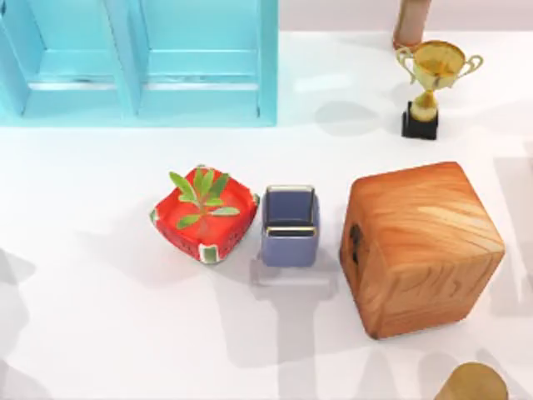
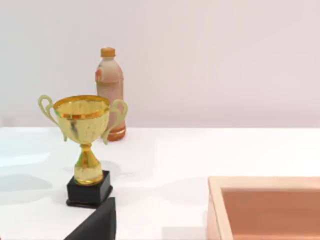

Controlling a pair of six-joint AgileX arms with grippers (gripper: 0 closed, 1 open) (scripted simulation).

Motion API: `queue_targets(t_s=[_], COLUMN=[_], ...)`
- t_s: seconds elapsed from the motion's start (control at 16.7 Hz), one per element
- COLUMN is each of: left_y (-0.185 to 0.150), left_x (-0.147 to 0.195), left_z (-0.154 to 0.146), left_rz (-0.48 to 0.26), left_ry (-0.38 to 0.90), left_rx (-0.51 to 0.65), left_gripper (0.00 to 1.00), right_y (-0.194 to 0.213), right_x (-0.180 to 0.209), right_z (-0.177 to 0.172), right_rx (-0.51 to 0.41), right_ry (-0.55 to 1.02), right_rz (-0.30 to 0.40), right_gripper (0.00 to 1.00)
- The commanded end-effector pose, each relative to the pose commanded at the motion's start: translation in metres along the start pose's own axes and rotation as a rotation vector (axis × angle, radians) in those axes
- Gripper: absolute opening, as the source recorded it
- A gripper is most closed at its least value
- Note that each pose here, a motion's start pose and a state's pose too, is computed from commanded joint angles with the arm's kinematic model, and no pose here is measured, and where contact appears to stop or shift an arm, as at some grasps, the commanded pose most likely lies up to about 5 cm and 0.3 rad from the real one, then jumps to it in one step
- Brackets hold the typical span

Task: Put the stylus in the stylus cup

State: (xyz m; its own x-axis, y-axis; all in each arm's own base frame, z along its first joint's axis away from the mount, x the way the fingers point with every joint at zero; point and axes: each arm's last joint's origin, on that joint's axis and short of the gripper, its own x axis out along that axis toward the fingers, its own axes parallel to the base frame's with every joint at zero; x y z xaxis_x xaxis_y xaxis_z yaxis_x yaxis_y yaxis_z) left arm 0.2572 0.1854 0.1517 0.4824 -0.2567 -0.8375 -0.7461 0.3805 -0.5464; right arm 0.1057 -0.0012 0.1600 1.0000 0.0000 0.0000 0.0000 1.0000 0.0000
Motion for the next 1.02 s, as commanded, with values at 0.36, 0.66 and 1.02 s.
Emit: queue_targets(t_s=[0.36,0.66,1.02], left_y=[-0.012,-0.018,-0.004], left_x=[0.000,0.033,0.093], left_z=[-0.008,-0.015,-0.003], left_rz=[0.000,-0.001,-0.001], left_ry=[0.002,0.023,0.011], left_rx=[-0.001,0.013,0.005], left_gripper=[1.00,1.00,1.00], right_y=[0.000,0.000,0.000], right_x=[0.000,0.000,0.000], right_z=[0.000,0.000,0.000], right_rx=[0.000,0.000,0.000], right_ry=[0.000,0.000,0.000], right_rz=[0.000,0.000,0.000], right_gripper=[1.00,1.00,1.00])
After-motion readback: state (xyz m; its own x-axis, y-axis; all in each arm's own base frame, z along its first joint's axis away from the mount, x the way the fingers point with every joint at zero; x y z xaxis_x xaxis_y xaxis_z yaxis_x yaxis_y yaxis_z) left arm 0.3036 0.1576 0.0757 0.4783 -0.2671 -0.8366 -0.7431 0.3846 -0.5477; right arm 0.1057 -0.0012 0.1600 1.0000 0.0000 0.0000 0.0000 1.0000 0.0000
